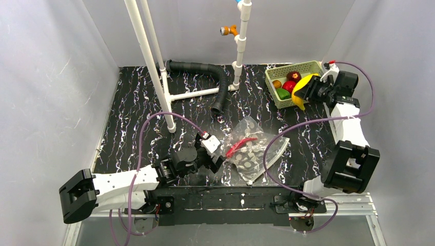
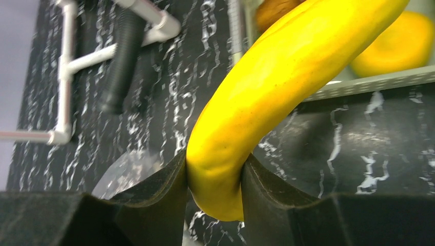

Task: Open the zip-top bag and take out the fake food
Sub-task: Place the fake fruit in the bin.

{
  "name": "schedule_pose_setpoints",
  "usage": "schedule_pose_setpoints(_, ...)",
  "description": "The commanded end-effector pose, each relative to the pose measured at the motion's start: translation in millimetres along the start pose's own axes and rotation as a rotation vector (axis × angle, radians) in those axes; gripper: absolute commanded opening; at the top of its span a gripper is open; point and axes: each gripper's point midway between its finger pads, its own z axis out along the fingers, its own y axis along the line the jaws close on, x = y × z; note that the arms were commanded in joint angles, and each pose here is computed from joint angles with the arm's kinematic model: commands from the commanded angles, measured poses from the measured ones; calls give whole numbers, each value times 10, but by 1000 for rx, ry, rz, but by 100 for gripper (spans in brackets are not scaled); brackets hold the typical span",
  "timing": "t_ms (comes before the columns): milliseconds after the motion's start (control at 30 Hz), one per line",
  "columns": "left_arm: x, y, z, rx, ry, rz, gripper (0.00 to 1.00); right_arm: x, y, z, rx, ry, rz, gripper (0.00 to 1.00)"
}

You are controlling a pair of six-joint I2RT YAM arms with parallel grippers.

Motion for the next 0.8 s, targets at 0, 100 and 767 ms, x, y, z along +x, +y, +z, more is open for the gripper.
schedule_pose_setpoints(0, -120, -4, -29, 9, -55, -48, 91, -704, -168, 64, 101, -167, -60, 1)
schedule_pose_setpoints(100, -123, -2, -38, 9, -57, -95, 96, -840, -237, 187, 103, -160, -22, 1)
schedule_pose_setpoints(767, -130, 48, -91, 26, -73, -304, 98, -1135, -1071, 887, 381, -77, -46, 6)
